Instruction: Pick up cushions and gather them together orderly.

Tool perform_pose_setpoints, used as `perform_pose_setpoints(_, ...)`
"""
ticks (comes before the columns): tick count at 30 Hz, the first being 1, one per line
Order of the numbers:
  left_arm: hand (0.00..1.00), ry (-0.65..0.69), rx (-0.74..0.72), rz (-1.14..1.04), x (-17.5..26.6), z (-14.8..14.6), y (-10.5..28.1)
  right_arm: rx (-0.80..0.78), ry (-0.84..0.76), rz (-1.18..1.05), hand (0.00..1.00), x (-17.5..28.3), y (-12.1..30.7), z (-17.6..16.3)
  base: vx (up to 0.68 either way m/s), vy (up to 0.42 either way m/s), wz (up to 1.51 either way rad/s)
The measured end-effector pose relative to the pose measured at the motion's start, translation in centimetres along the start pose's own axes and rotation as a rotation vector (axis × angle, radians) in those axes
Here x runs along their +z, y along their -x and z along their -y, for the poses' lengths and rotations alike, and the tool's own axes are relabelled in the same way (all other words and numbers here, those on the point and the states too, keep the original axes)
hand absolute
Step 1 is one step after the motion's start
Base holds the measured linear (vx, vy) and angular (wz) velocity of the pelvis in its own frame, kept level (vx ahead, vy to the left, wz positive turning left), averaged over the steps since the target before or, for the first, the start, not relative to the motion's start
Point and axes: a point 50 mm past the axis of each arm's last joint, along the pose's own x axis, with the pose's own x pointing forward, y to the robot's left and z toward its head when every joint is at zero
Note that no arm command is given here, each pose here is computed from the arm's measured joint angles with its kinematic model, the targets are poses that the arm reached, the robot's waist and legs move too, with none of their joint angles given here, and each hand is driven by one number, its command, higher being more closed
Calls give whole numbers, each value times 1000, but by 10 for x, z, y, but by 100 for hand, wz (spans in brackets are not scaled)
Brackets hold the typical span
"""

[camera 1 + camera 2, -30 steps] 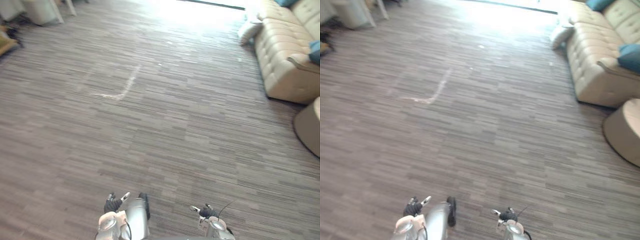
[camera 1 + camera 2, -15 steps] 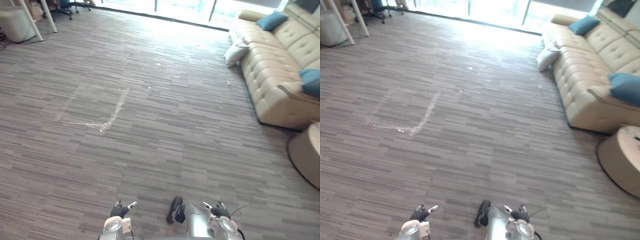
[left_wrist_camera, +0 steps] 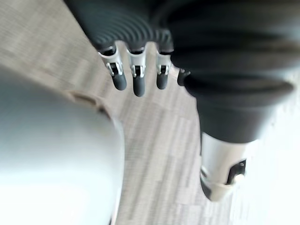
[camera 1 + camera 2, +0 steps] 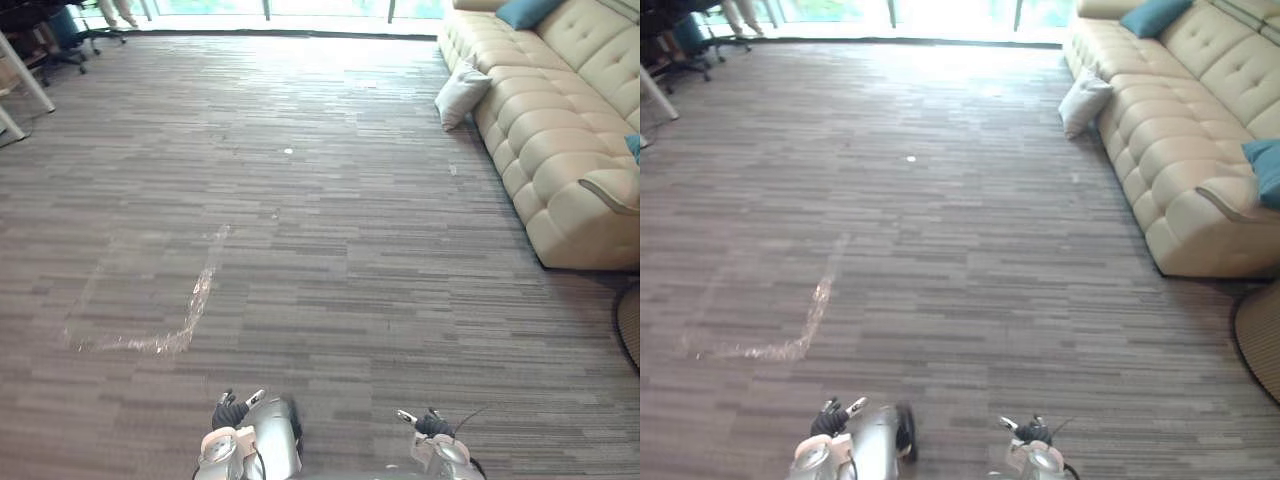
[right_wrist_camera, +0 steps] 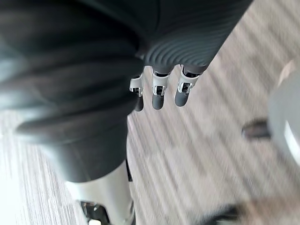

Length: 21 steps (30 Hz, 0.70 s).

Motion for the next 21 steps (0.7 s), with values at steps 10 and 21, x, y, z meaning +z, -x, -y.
perform_pose_setpoints(10, 0, -117, 7, -75, -12, -8, -1, -22, -16, 78, 0, 7, 3, 9, 629, 276, -4)
perform_pose_setpoints(21, 0, -112, -53, -163, -37, 15, 8, -114, -7, 135, 0, 25, 0, 50, 773, -99, 44)
